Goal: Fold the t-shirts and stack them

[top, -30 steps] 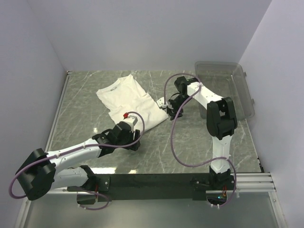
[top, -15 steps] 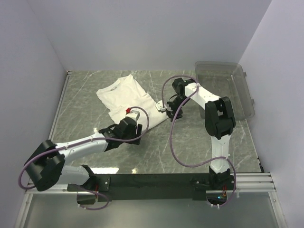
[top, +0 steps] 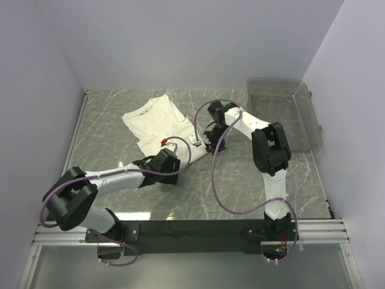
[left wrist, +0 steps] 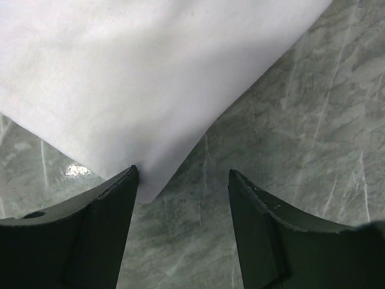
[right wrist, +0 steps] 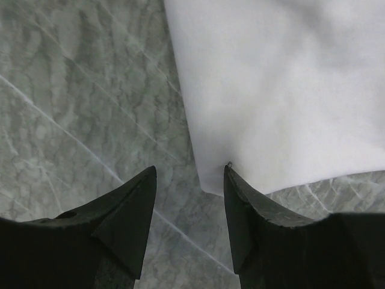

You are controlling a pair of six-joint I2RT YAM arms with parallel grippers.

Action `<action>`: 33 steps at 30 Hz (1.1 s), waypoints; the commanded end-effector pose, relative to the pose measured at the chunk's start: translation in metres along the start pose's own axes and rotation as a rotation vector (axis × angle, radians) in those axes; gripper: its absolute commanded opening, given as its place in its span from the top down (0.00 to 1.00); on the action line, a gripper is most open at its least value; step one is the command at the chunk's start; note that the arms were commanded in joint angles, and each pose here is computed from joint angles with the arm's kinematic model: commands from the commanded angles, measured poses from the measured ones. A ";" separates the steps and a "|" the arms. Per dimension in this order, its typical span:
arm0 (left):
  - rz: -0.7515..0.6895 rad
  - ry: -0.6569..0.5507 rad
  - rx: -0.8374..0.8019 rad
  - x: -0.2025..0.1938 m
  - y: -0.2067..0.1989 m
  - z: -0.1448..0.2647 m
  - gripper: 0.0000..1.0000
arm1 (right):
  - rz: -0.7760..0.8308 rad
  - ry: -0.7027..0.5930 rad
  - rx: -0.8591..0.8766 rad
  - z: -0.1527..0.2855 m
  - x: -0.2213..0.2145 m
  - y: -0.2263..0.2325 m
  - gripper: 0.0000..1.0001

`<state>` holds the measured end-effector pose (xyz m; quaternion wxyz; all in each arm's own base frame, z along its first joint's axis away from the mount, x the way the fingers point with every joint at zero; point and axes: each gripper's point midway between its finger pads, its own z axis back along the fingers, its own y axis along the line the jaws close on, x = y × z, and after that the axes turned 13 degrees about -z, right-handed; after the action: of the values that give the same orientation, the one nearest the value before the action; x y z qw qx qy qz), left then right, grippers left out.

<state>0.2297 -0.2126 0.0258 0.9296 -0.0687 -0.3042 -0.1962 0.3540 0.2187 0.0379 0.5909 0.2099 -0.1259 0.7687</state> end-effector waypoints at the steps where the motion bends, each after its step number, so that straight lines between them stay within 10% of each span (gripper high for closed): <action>1: 0.033 0.003 0.045 0.006 0.008 0.000 0.32 | 0.000 0.046 -0.042 -0.001 0.000 -0.016 0.44; 10: 0.033 0.092 0.064 -0.006 0.007 -0.014 0.41 | -0.028 0.105 -0.050 -0.011 -0.006 -0.022 0.48; 23: 0.044 0.213 0.089 -0.035 0.008 -0.029 0.60 | -0.091 0.120 -0.045 -0.025 -0.016 -0.012 0.88; 29: 0.037 0.276 0.143 -0.049 0.016 -0.034 0.96 | -0.128 0.065 -0.022 -0.018 -0.008 -0.006 1.00; 33: 0.036 0.275 0.137 -0.048 0.015 -0.031 1.00 | -0.174 0.035 -0.013 -0.010 -0.007 -0.004 1.00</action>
<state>0.2651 -0.2212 0.0185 0.9430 -0.0204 -0.2953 -0.1518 0.3738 0.2219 0.0195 0.6420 0.1686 -0.1207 0.7381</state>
